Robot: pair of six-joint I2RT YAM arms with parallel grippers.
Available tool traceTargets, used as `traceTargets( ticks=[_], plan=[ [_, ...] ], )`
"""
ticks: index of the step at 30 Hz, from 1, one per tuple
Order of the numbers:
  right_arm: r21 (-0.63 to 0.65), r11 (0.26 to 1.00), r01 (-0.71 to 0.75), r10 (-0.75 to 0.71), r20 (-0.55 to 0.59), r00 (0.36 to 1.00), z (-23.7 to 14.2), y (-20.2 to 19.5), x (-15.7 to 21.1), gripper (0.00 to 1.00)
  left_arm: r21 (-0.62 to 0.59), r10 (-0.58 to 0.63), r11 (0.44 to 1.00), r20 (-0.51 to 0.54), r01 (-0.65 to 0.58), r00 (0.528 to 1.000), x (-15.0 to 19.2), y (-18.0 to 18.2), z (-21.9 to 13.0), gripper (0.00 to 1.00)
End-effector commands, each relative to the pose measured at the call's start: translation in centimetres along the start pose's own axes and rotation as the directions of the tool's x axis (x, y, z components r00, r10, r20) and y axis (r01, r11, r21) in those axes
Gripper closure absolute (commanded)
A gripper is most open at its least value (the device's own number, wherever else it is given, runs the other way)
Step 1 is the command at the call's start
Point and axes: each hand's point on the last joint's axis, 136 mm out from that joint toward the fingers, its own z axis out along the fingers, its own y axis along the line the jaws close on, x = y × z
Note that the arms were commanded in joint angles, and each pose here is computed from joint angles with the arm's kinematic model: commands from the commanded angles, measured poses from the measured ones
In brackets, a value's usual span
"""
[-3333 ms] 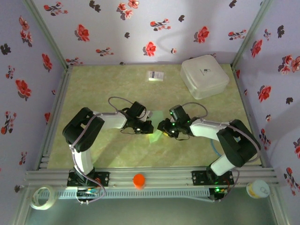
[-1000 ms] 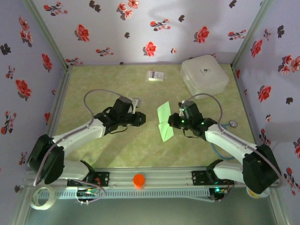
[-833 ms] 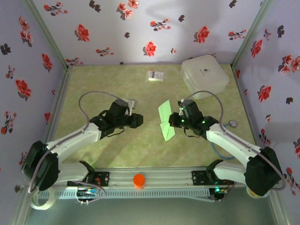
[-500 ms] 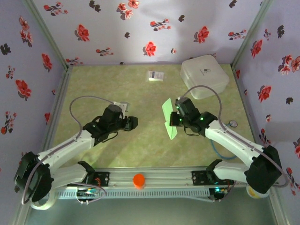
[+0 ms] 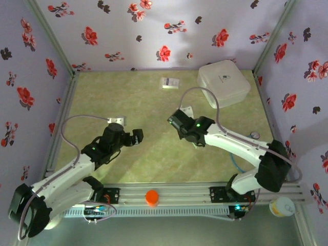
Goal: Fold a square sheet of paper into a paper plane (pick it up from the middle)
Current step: Turn over the paper at the center of the table.
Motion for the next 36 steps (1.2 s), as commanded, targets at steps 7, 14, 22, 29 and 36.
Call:
traceTargets(
  ticks=[7, 14, 22, 29, 36],
  plan=[
    [0.29, 0.949, 0.119, -0.136, 0.037, 0.99, 0.3, -1.3, -1.2, 1.0, -0.079, -0.064, 0.995, 0.019, 0.065, 0.998, -0.4, 1.9, -1.2, 0.0],
    [0.301, 0.939, 0.165, -0.17, -0.011, 0.985, 2.2, 0.8, 0.2, 0.98, -0.107, -0.064, 0.992, 0.023, 0.066, 0.998, -1.1, 2.3, -1.6, 0.0],
    [0.21, 0.938, 0.275, -0.257, -0.109, 0.96, 4.3, 5.2, 1.7, 0.96, -0.092, -0.093, 0.991, 0.043, 0.097, 0.995, -1.4, 2.2, -1.9, 0.0],
    [-0.019, 0.98, 0.196, -0.196, -0.166, 0.966, 5.7, 9.9, 3.6, 0.92, -0.107, -0.106, 0.988, 0.022, 0.108, 0.994, -1.2, 2.4, -2.3, 0.0],
    [-0.21, 0.976, 0.061, -0.11, -0.229, 0.967, 5.9, 13.5, 4.3, 0.84, -0.12, -0.12, 0.985, 0.014, 0.121, 0.993, -1.1, 2.6, -2.4, 0.0]
  ],
)
